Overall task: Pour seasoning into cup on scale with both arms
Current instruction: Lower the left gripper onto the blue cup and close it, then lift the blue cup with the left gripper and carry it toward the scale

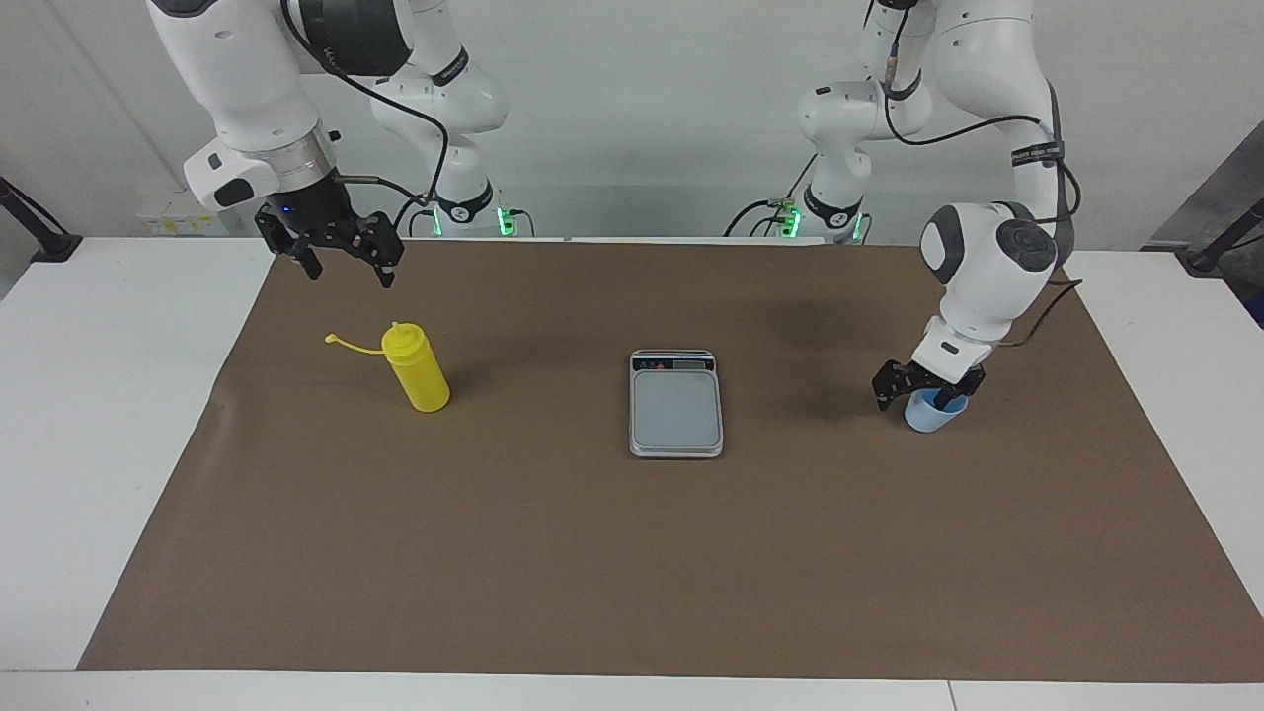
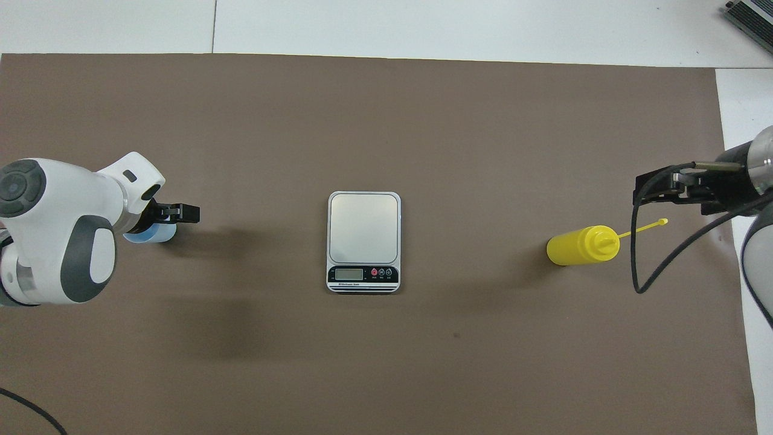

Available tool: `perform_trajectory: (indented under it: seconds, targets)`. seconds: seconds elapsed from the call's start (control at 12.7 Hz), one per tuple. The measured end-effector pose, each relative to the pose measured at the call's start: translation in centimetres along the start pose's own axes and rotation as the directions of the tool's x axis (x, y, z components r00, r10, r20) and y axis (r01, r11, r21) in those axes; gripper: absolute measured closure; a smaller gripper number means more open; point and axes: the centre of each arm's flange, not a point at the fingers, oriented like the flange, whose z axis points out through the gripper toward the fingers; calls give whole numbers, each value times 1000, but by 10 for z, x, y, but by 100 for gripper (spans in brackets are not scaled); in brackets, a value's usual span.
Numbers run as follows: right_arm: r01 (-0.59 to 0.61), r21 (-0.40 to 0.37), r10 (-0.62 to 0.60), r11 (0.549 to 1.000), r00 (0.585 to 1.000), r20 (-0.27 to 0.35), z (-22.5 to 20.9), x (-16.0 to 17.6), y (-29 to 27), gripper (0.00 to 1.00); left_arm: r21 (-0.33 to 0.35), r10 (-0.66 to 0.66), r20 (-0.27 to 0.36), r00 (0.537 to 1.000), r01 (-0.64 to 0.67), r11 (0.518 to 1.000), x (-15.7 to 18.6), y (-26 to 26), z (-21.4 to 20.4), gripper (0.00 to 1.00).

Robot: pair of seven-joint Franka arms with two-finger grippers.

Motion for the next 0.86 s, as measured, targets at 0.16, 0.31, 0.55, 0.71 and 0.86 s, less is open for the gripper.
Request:
perform_trajectory:
  seconds: [0.16,0.31,0.55,0.71,0.86]
  targets:
    - [0,0,0,1000,1000,0,0,0,0,0,0,-1,0,1000,1,1000,0,-1,0,4]
    - [0,0,0,1000,1000,0,0,0,0,0,0,-2,1,1000,2,1000,0,-1,0,26]
    - [0,0,0,1000,1000,0,0,0,0,0,1,-4,1,1000,4,1000,0,-3,0,66]
    - [0,0,0,1000,1000,0,0,0,0,0,1,-5,1,1000,5,1000,0,-3,0,79]
    - [0,0,0,1000,1000,0,0,0,0,0,1,-7,-1,1000,7,1000,0,-4,0,86]
